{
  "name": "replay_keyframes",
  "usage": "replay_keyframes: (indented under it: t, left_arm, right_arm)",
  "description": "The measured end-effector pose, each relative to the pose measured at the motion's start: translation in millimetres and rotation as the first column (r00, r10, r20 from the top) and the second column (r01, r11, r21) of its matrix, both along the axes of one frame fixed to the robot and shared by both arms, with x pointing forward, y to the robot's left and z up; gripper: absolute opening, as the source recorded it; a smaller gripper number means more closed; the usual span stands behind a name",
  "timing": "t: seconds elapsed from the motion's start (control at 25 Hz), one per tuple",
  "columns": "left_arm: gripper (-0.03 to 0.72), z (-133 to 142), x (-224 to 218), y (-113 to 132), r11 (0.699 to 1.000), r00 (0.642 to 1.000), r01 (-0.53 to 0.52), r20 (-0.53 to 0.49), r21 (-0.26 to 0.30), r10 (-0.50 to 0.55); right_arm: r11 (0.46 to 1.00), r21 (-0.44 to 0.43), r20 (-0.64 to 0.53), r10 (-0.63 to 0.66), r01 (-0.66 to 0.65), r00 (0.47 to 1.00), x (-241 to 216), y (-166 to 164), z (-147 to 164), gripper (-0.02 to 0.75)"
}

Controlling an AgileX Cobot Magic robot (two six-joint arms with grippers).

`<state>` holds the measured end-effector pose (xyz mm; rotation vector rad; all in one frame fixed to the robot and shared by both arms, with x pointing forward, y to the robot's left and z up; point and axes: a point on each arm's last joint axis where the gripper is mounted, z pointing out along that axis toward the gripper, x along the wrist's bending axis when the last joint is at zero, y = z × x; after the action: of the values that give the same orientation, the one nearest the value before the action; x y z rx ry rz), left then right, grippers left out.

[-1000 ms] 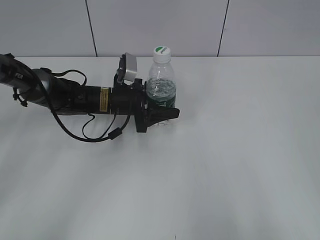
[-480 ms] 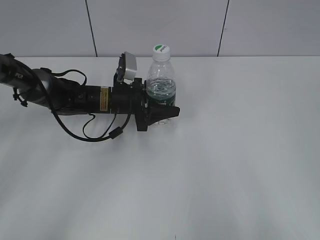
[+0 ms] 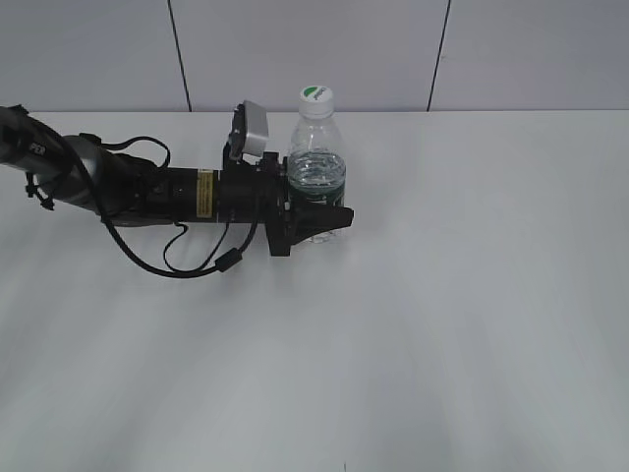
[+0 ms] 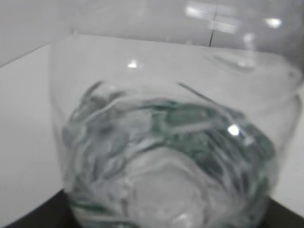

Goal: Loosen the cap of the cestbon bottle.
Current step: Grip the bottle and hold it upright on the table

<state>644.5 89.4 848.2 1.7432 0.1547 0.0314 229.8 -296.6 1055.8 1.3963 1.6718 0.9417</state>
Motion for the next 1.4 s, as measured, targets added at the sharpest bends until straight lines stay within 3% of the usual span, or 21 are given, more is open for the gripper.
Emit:
replay_keyframes:
  t: [0.16, 0.44, 0.72, 0.92, 1.28, 1.4]
  left_arm:
    - [0.410, 0.0, 0.0, 0.0, 1.000, 1.000, 0.000, 0.000, 0.000, 0.000]
    - [0.410, 0.3, 0.4, 0.0, 1.000, 1.000, -0.005, -0.001, -0.004, 0.005]
    - [0.410, 0.6, 0.8, 0.0, 1.000, 1.000, -0.010, -0.002, -0.007, 0.010]
    - [0.410, 0.8, 1.1, 0.0, 1.000, 1.000, -0.013, -0.003, -0.009, 0.013]
    - [0.410, 1.0, 1.2, 0.0, 1.000, 1.000, -0.014, -0.003, -0.011, 0.014]
    - [0.410, 0.9, 0.9, -0.4, 1.000, 1.000, -0.012, -0.003, -0.011, 0.012]
  right_arm:
    - [0.999, 0.039, 0.039, -0.026, 0.025, 0.999, 0.1, -0.7, 7.5, 0.447]
    - [0.998, 0.038, -0.098, -0.044, 0.048, 0.994, 45.3, 0.7, 40.2, 0.447]
    - [0.998, 0.020, -0.306, -0.047, 0.056, 0.951, 130.5, 5.1, 73.1, 0.447]
    - [0.997, 0.059, -0.438, -0.023, 0.054, 0.899, 201.1, 12.7, 74.4, 0.447]
    - [0.989, 0.143, -0.452, 0.021, 0.049, 0.892, 269.6, 22.7, 93.1, 0.447]
    - [0.987, 0.154, -0.499, 0.037, 0.046, 0.866, 284.4, 25.3, 97.0, 0.447]
